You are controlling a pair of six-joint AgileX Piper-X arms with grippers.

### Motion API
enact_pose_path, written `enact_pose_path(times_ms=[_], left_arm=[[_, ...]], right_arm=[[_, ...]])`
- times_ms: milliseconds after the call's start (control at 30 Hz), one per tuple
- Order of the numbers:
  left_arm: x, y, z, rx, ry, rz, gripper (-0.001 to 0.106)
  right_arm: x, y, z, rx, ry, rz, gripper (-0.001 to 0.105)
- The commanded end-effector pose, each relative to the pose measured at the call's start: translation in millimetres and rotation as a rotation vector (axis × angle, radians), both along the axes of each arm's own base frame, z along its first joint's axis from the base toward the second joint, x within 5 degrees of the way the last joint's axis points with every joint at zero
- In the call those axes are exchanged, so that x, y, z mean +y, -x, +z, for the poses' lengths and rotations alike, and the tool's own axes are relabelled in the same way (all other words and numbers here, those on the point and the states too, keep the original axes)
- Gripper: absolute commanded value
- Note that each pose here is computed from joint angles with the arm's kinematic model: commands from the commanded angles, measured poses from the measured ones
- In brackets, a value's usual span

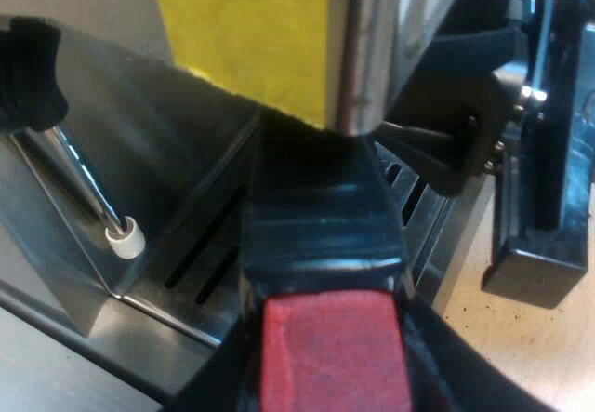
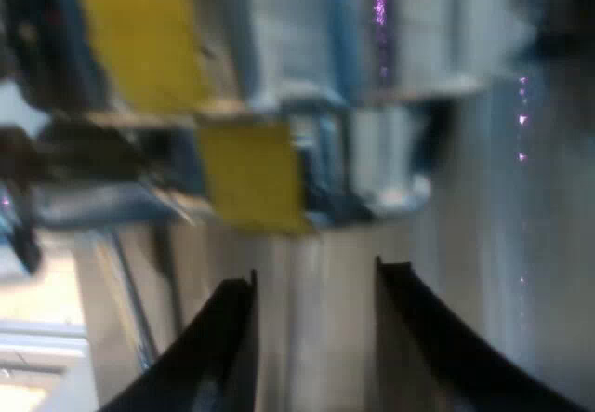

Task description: Put the handle in the coffee machine

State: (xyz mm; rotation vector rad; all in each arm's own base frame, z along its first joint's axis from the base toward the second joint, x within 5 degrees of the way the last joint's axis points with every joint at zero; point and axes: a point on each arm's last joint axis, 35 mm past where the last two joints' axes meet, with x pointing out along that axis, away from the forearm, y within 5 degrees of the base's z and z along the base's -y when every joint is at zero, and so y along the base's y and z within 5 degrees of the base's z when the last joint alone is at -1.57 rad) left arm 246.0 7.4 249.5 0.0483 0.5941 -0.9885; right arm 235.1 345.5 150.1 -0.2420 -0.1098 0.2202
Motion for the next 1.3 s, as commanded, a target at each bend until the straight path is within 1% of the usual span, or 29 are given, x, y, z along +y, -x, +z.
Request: enact_pose_path(times_ms=[33,167,300,333,533,600,633,700,867,967,1067,1100,1167,1200,1233,1267,1300], left_arm=[[-3.3,6,16,-0.063,0.101,-0.08,0.0],[-3.4,6,16,-0.06,0.102,-0.079,0.0],[-3.4,6,16,-0.06,0.102,-0.079,0.0],[-3.4,6,16,-0.06,0.102,-0.079,0.0],[-3.4,6,16,-0.06,0.102,-0.079,0.0],[-3.4,6,16,-0.06,0.102,-0.079,0.0],[-3.4,7,16,-0.057,0.102,-0.079,0.0],[-3.4,7,16,-0.057,0.102,-0.079,0.0],[-3.4,7,16,-0.054,0.103,-0.079,0.0],[-3.4,7,16,-0.054,0.103,-0.079,0.0],[-3.4,7,15,-0.054,0.1,-0.078,0.0],[-3.2,7,15,-0.052,0.091,-0.072,0.0],[-2.7,6,14,-0.047,0.071,-0.06,0.004],[-2.7,6,14,-0.048,0.069,-0.059,0.01],[-2.6,6,14,-0.047,0.065,-0.057,0.02],[-2.6,6,14,-0.047,0.064,-0.056,0.024],[-2.6,7,14,-0.039,0.064,-0.055,0.037]], right_arm=[[-2,-8,10,-0.03,-0.036,-0.027,0.028],[-7,-15,12,-0.041,-0.049,-0.045,0.028],[-6,-15,14,-0.072,-0.013,0.0,0.028],[-5,-15,14,-0.073,-0.012,0.006,0.028],[-7,-20,18,-0.087,-0.033,-0.005,0.028],[-3,-22,24,-0.102,-0.049,0.013,0.028],[-1,-23,28,-0.112,-0.051,0.016,0.028],[1,-24,31,-0.124,-0.038,0.013,0.028],[1,-24,33,-0.132,-0.049,0.008,0.028],[0,-24,36,-0.153,-0.08,0.007,0.028],[-1,-23,39,-0.165,-0.09,0.005,0.028],[-1,-23,39,-0.166,-0.094,0.003,0.028],[-2,-23,40,-0.169,-0.104,-0.01,0.028],[-2,-23,40,-0.168,-0.108,-0.021,0.028],[-2,-23,40,-0.169,-0.11,-0.022,0.028],[-2,-23,41,-0.17,-0.112,-0.022,0.028],[-2,-23,42,-0.172,-0.113,-0.022,0.028]])
